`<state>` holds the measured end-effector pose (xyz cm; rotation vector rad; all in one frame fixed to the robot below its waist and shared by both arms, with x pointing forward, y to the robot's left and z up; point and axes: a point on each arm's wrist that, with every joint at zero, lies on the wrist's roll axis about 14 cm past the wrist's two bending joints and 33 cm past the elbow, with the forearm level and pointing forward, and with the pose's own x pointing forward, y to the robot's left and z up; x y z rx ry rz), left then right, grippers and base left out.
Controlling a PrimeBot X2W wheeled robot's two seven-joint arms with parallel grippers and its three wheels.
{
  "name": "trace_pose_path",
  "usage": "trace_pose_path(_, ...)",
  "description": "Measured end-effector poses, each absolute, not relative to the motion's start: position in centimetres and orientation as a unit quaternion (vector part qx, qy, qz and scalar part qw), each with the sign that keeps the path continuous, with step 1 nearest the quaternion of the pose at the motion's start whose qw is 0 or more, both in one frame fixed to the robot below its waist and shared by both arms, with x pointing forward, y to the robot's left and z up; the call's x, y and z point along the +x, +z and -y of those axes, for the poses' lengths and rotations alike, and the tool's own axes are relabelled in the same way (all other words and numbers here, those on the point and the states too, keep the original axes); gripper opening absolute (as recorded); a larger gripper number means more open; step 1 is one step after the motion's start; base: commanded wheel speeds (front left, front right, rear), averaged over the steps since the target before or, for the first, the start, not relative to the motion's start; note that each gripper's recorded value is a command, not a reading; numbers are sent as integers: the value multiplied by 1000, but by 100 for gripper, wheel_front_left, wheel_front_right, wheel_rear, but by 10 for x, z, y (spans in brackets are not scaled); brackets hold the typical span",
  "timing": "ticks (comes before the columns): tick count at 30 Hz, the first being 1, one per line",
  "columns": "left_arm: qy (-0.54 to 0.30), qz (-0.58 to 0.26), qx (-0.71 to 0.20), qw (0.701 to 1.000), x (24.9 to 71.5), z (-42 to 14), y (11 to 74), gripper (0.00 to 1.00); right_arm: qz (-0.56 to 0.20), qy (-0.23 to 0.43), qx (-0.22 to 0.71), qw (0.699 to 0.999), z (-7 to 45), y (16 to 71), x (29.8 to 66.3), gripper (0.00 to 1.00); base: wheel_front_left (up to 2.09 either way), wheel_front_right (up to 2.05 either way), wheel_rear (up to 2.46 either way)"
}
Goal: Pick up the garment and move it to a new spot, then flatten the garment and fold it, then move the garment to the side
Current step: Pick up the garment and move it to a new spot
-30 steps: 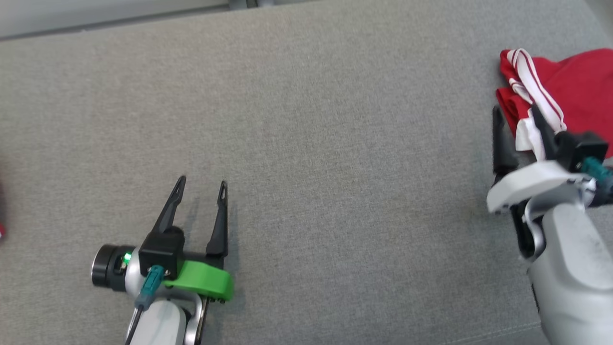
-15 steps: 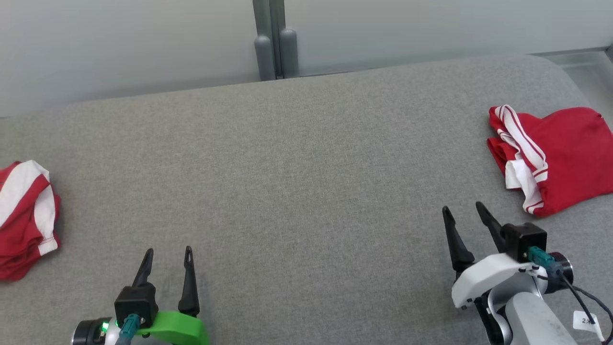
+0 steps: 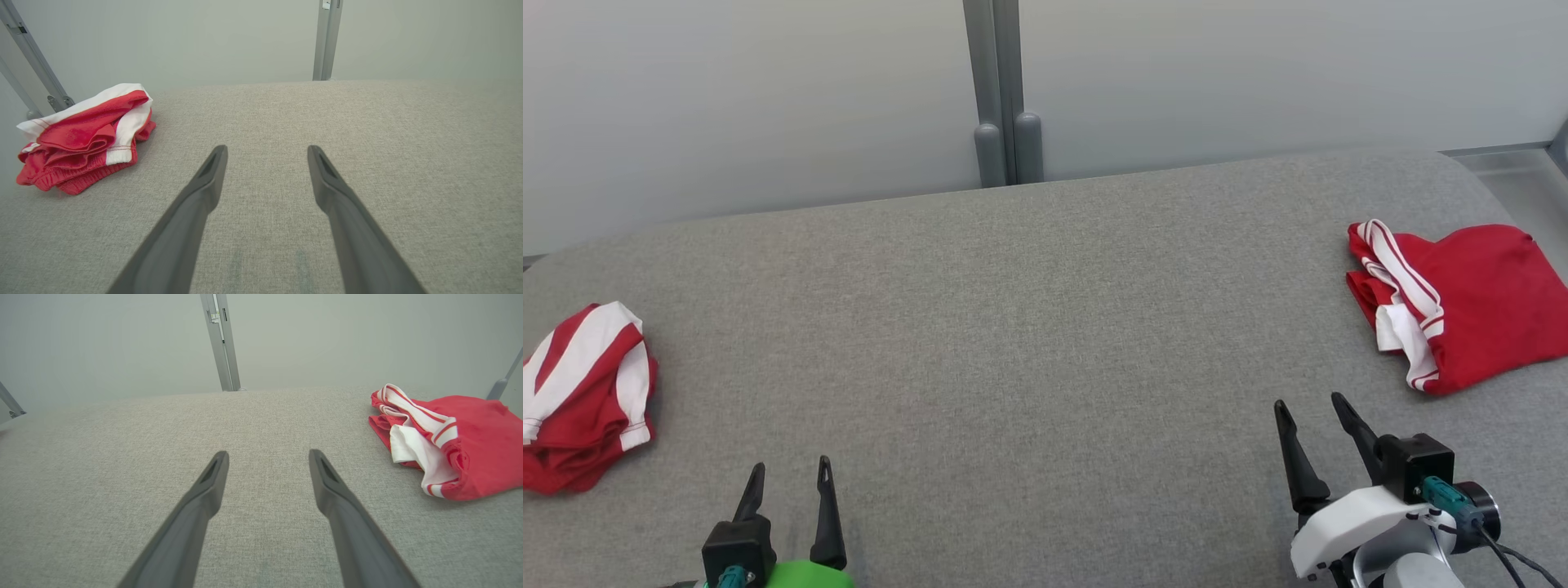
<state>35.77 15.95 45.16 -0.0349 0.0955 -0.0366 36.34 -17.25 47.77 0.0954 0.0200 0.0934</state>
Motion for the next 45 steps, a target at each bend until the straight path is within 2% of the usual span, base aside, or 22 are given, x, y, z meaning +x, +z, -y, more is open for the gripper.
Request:
trace_pose_path(9, -14, -55, -17, 998, 352, -163, 447, 100, -5, 54, 48, 997, 167, 481, 364, 100, 0, 0, 0)
trace_pose_path(15, 5, -59, -21, 998, 345, -174, 444, 100, -8, 86, 47, 995, 146, 479, 370, 100, 0, 0, 0)
trace_pose_path(19, 38, -65, -23, 997, 335, -193, 440, 100, -10, 123, 48, 991, 121, 480, 377, 100, 0, 0, 0)
trace_pose_path(26, 133, -73, -30, 988, 301, -248, 434, 100, -8, 225, 49, 973, 50, 484, 389, 100, 0, 0, 0)
trace_pose_path(36, 256, -90, -52, 961, 234, -303, 421, 100, -15, 362, 50, 931, -48, 484, 385, 100, 0, 0, 0)
trace_pose_path(41, 292, -99, -69, 949, 209, -315, 414, 100, -25, 401, 53, 914, -75, 479, 379, 100, 0, 0, 0)
trace_pose_path(45, 287, -106, -83, 948, 209, -314, 408, 100, -33, 401, 52, 914, -74, 472, 382, 100, 0, 0, 0)
